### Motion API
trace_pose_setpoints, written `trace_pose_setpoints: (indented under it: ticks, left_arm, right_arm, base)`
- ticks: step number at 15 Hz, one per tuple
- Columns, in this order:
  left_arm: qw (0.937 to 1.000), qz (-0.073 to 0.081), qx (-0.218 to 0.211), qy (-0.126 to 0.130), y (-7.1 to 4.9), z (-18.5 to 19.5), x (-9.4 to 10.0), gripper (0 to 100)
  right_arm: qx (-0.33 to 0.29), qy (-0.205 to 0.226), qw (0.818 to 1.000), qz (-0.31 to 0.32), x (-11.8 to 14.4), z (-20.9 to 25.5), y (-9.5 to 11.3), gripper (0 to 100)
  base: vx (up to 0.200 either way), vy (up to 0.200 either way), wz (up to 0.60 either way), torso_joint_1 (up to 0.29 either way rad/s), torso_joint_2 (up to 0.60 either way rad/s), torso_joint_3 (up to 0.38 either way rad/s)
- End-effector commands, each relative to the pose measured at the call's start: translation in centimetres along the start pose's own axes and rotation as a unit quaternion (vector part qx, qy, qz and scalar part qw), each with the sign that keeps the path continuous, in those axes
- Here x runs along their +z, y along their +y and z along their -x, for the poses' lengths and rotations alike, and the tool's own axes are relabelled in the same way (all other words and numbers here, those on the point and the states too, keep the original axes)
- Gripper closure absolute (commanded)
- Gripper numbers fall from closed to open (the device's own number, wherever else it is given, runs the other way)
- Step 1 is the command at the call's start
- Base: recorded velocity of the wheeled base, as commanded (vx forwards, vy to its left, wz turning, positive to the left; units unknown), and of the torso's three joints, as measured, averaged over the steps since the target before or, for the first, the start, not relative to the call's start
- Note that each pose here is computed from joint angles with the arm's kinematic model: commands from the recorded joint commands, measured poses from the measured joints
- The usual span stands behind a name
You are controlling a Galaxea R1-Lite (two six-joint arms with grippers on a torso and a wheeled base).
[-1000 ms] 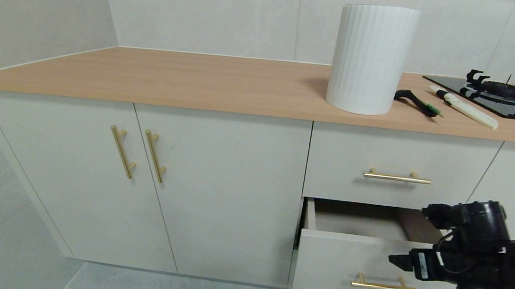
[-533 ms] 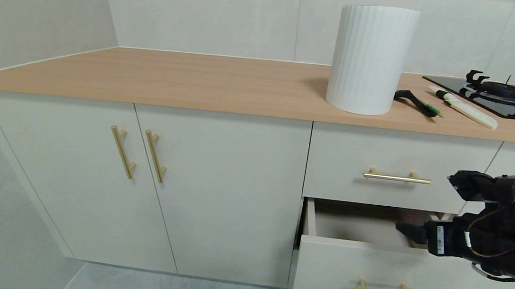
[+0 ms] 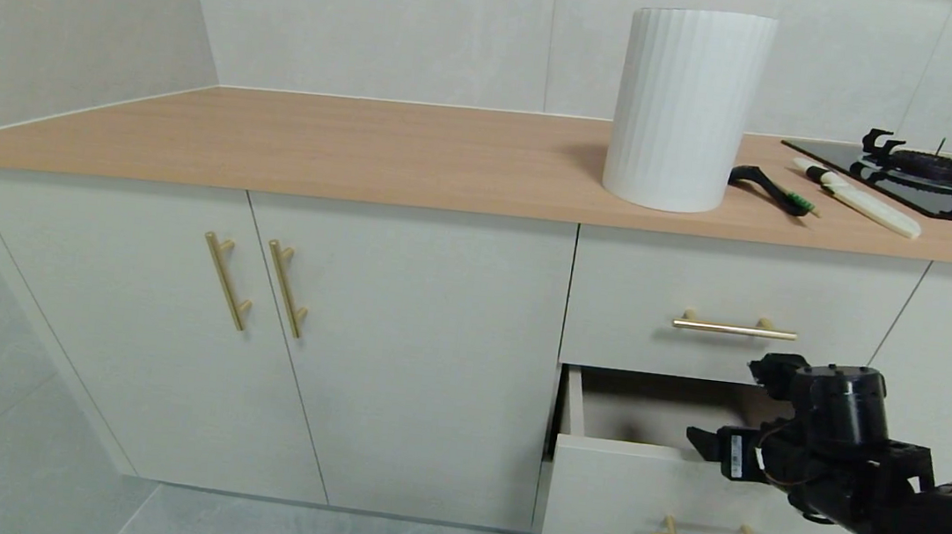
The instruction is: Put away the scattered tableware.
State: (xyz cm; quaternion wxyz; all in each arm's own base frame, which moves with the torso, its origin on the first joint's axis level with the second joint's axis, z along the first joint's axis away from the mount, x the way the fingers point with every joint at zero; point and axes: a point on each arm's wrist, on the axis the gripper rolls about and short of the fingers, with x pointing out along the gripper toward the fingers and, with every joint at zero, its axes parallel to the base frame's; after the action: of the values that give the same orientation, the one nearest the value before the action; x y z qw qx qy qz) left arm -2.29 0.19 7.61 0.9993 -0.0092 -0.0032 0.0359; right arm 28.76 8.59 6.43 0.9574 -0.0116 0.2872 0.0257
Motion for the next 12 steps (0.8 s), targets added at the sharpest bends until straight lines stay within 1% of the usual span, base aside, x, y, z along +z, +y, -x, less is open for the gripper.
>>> trace_pose_setpoints:
  ticks: [1, 7, 12]
  left_arm:
    - [1.0, 0.0, 0.0, 0.0, 0.0, 0.0, 0.0, 0]
    - [1.0, 0.0, 0.001, 0.0, 0.0, 0.0, 0.0, 0]
    - [1.0, 0.0, 0.0, 0.0, 0.0, 0.0, 0.0, 0]
  right_arm:
    - [-0.004, 0.026, 1.0, 0.006, -1.2, -1.1, 0.1, 0]
    - [-0.003, 0.021, 1.0, 0.008, -0.7, 0.3, -0.1, 0]
    - [0.002, 0.065, 0.998, 0.026, -0.2, 3.2, -0.4, 0]
  base:
    - [0.0, 0.0, 0.0, 0.0, 0.0, 0.0]
    - [0.0, 0.0, 0.0, 0.0, 0.0, 0.0]
    - [0.0, 0.0, 0.0, 0.0, 0.0, 0.0]
